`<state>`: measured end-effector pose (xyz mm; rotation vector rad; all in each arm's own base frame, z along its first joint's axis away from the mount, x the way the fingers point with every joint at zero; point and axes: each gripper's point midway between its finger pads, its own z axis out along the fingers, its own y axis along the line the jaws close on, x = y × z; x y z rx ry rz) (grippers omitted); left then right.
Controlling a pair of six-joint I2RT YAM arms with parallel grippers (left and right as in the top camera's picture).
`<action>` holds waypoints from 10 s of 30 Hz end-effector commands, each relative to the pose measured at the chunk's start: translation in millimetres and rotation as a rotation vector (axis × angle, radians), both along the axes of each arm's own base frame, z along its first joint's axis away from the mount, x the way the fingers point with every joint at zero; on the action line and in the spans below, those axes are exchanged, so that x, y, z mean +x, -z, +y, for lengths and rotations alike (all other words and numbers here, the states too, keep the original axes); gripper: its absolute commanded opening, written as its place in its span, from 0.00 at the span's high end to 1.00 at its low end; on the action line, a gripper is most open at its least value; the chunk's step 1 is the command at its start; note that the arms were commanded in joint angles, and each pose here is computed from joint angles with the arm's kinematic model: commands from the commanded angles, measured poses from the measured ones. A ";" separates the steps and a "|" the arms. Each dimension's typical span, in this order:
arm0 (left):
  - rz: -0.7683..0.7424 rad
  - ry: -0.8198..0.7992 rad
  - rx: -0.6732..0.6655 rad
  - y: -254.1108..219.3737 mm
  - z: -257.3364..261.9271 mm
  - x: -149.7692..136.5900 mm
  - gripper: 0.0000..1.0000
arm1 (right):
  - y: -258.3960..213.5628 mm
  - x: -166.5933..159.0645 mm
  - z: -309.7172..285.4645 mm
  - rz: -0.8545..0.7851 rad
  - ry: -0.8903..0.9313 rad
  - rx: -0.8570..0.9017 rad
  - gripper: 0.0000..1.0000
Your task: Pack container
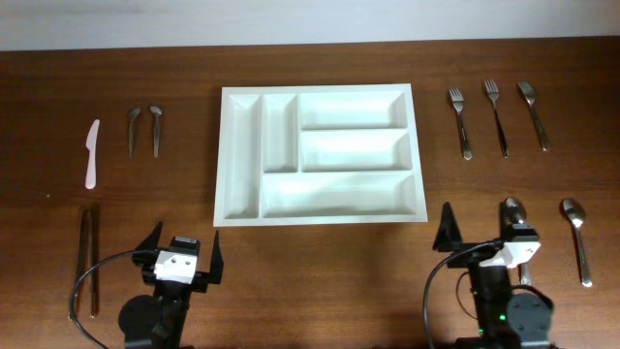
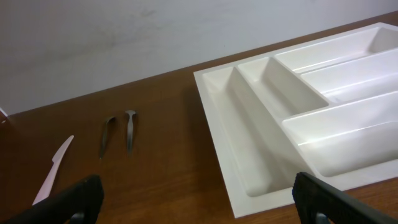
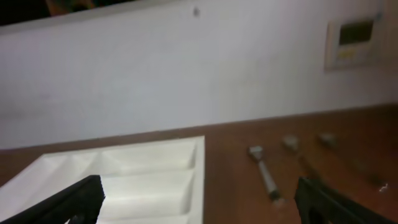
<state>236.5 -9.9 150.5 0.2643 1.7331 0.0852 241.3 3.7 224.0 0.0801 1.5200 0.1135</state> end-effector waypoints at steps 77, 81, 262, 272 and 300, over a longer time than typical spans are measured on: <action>0.004 -0.002 -0.001 2.4 -0.1 0.2 0.01 | 205.6 281.3 -85.7 1.347 -0.203 -0.173 0.01; 0.004 -0.002 -0.001 2.4 -0.1 0.2 0.01 | 215.2 279.8 -85.9 1.365 -0.204 -0.170 0.01; 0.004 -0.002 -0.001 2.4 -0.1 0.2 0.01 | 103.4 330.8 159.6 0.718 -0.972 -0.965 0.51; 0.005 -0.002 -0.002 2.4 -0.1 0.2 0.01 | 25.5 348.8 12.6 0.944 -0.345 -0.676 0.01; 0.005 -0.002 -0.002 2.4 -0.1 0.2 0.01 | 153.8 337.3 -161.2 1.167 -0.140 -0.235 0.01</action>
